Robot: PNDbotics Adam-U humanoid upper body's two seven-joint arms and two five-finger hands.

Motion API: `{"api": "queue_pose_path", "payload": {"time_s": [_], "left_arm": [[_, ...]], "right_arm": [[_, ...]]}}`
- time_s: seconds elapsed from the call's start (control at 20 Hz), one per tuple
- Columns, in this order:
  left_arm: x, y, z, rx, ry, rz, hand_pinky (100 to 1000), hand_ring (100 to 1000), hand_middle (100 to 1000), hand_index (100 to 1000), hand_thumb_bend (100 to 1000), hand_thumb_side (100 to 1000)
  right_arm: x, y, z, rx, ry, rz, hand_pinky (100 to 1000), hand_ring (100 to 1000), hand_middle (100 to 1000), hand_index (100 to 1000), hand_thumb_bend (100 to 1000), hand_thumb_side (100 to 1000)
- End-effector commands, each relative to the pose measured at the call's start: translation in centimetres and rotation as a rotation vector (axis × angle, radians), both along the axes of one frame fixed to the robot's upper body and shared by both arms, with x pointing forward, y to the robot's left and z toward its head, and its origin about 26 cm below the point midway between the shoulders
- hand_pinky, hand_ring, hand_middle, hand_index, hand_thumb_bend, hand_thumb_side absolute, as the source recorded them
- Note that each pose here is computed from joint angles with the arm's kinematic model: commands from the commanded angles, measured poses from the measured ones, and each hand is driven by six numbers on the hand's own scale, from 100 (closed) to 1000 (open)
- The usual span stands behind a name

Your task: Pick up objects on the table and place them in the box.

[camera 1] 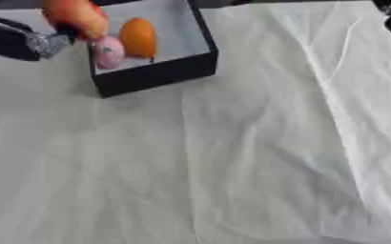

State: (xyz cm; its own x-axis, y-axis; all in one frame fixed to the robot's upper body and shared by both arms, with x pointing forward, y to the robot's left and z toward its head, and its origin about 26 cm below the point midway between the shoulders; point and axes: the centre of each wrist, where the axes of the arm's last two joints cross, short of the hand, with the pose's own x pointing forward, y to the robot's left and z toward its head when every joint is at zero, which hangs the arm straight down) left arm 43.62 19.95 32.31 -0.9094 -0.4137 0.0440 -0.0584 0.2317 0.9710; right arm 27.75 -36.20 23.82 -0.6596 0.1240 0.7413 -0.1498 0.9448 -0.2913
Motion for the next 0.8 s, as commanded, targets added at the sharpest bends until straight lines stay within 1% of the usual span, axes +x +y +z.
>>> {"api": "queue_pose_path", "payload": {"time_s": [0.05,0.25,0.45,0.7,0.8], "left_arm": [[1.5,0.8,1.5,-0.028,-0.028,0.029,737,699,488,587,100,102],[3.5,1.1,1.7,-0.043,-0.028,0.065,736,700,487,587,100,104],[5.0,1.3,1.2,-0.054,-0.027,0.114,737,701,486,587,100,118],[6.3,1.0,-0.7,-0.073,-0.03,0.16,752,711,489,592,100,132],[6.7,1.0,-1.4,-0.068,-0.042,0.186,750,713,502,603,100,101]], "right_arm": [[-0.2,0.0,1.7,-0.036,-0.038,0.006,957,706,642,747,100,528],[0.0,0.5,2.5,-0.033,-0.059,0.029,958,719,648,749,100,529],[0.3,0.9,3.4,-0.008,-0.075,0.028,958,719,649,748,100,531],[0.6,1.6,4.8,0.021,-0.118,0.067,958,719,649,748,100,532],[0.7,1.9,5.2,0.034,-0.13,0.086,958,717,647,748,100,533]]}}
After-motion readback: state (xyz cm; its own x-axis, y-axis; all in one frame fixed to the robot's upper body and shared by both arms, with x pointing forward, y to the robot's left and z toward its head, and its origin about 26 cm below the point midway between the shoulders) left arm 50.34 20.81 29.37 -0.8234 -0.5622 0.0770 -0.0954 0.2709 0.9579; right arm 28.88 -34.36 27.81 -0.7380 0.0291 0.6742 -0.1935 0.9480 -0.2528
